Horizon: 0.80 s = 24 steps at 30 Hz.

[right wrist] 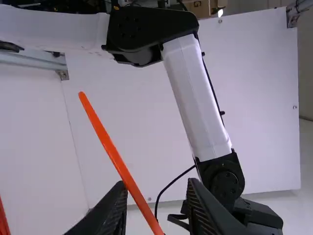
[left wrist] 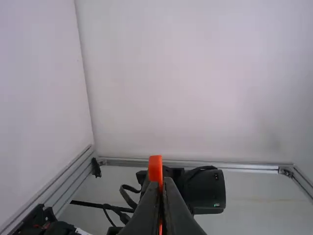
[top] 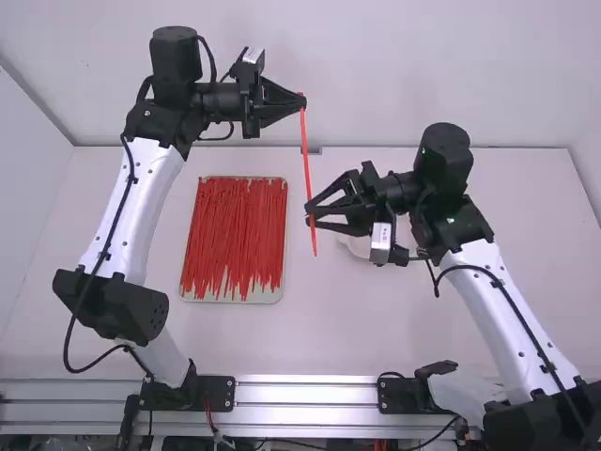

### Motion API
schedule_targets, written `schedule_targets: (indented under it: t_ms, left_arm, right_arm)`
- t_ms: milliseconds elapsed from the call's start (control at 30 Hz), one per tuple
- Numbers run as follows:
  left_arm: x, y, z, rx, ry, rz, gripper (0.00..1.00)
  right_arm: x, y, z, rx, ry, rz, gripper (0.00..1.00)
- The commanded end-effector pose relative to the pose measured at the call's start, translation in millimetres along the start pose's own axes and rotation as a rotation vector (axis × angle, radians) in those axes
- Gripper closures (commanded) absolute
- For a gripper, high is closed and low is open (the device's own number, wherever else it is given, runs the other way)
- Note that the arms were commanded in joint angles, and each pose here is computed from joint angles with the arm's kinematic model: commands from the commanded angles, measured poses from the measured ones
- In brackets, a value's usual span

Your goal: Fasten the cable tie

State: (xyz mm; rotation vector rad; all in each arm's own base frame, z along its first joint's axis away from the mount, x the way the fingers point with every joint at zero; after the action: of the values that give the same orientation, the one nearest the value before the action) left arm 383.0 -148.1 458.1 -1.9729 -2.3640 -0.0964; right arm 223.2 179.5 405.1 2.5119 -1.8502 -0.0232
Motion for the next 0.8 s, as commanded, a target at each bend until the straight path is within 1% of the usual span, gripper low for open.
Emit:
schedule_targets:
  t_ms: [0,33,167,233,333,367,533,633,700,733,767]
  left_arm:
    - [7.3,-1.2,-4.3,-0.023,-0.004,-0.016,0.98]
    - [6.3,-1.1,-4.3,-0.023,-0.002,-0.019,0.98]
    - [7.3,-0.3,-4.1,-0.023,-0.002,-0.024,0.98]
    - [7.0,-0.5,-4.1,-0.027,-0.002,-0.023,0.98]
    - [7.3,-0.3,-4.1,-0.026,-0.002,-0.024,0.98]
    - [9.3,1.1,-3.9,-0.026,-0.001,-0.032,0.98]
    - [10.5,1.8,-3.8,-0.055,-0.001,-0.036,0.98]
    - [10.5,1.5,-4.2,-0.124,-0.001,-0.032,0.98]
    - [12.9,2.8,-3.6,-0.192,0.002,-0.039,0.98]
    - [12.6,2.7,-3.6,-0.252,0.003,-0.039,0.98]
    - [12.2,2.5,-3.6,-0.268,0.003,-0.037,0.98]
  right_arm:
    - [-0.4,2.7,-8.5,0.011,-0.001,-0.016,0.70]
    - [-0.4,2.7,-8.5,0.011,-0.001,-0.016,0.73]
    - [-0.3,2.6,-8.5,0.011,-0.001,-0.016,0.73]
    - [-0.4,2.7,-8.5,0.010,-0.001,-0.016,0.76]
    - [-0.4,2.7,-8.5,0.001,-0.001,-0.016,0.89]
    - [-0.4,2.7,-8.7,-0.014,0.000,-0.016,0.99]
    - [-0.4,2.7,-7.1,-0.042,0.000,-0.016,1.00]
    - [-0.4,2.6,-6.7,-0.120,0.000,-0.015,1.00]
    - [-0.3,2.6,-6.7,-0.236,0.001,-0.015,1.00]
    - [-0.3,2.5,-6.7,-0.361,0.002,-0.014,1.00]
    - [-0.3,2.5,-6.8,-0.393,0.002,-0.014,1.00]
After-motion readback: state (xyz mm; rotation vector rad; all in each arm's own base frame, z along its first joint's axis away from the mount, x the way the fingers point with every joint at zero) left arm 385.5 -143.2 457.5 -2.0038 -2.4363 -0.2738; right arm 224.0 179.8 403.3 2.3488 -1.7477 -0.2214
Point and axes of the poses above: each hand's point on the last joint's axis, 136 mm out from that joint toward the fingers, its own x axis back along the fingers, its own z axis along the line the jaws close on, y = z × x, the point moved 7 cm from there along x, back along the fingers, and after that the axes turned 5 degrees about x, right-handed, at the moved point
